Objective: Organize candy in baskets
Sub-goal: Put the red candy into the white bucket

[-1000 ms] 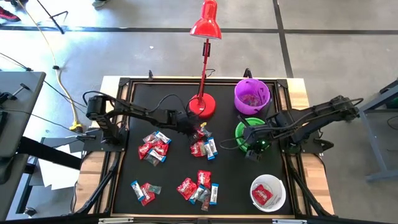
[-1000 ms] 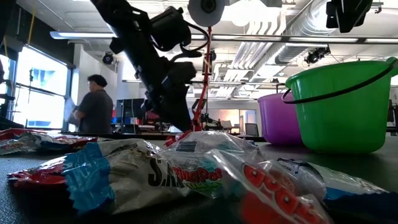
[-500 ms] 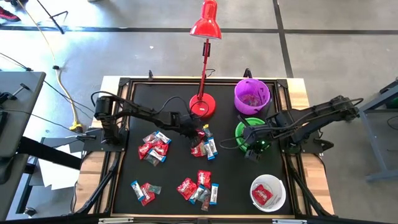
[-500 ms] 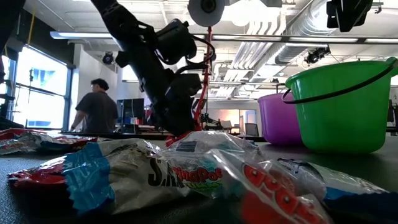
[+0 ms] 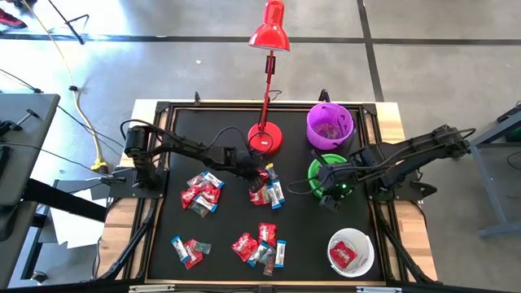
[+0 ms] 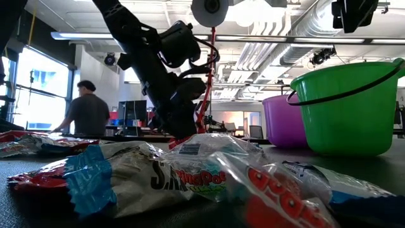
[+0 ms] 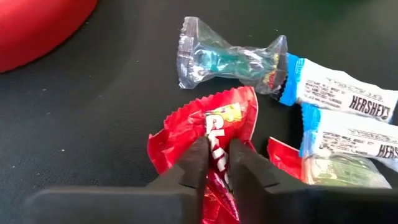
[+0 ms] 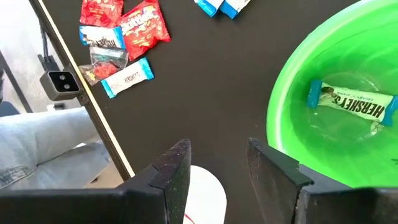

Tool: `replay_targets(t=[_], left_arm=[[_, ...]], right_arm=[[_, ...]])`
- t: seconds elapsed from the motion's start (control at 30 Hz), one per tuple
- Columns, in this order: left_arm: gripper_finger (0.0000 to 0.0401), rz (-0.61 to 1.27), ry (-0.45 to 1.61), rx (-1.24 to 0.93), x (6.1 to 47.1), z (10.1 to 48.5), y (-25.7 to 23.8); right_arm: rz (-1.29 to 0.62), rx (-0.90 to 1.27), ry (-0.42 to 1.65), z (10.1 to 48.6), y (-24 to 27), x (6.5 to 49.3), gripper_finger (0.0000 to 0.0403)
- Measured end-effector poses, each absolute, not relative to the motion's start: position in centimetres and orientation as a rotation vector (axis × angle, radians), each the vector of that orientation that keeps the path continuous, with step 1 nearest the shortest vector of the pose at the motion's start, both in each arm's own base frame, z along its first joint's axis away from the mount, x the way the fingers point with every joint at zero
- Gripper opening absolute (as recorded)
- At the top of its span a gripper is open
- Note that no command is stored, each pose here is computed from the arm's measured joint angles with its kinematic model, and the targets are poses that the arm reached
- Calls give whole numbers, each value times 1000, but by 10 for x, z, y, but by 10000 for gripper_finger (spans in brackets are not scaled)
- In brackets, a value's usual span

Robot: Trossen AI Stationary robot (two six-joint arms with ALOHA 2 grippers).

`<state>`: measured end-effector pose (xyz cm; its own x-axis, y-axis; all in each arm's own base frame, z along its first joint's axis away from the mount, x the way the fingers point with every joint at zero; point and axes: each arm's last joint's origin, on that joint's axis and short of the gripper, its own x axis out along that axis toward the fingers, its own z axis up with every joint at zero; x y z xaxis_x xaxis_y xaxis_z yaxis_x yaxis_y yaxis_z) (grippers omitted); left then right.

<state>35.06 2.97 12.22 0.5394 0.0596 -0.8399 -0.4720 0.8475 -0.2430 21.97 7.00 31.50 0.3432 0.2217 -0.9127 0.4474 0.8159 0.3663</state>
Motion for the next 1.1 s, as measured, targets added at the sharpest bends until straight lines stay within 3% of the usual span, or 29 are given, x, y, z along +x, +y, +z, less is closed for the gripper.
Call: replay_targets(t=[0.1,0.4,0.73,1.1], left_arm=[[8,339,952,-497,351,122,30],[3,317,925,-557,358,135,28],[1,284,767,-601,355,184,26],[1,213,586,-579,334,246,19]], right_arm=[[-160,639,1235,315,70,220,151],[-161,638,1236,315,70,220,151],[-181,626,1227,315,69,219,151],[-363,611,1153,314,64,219,151]])
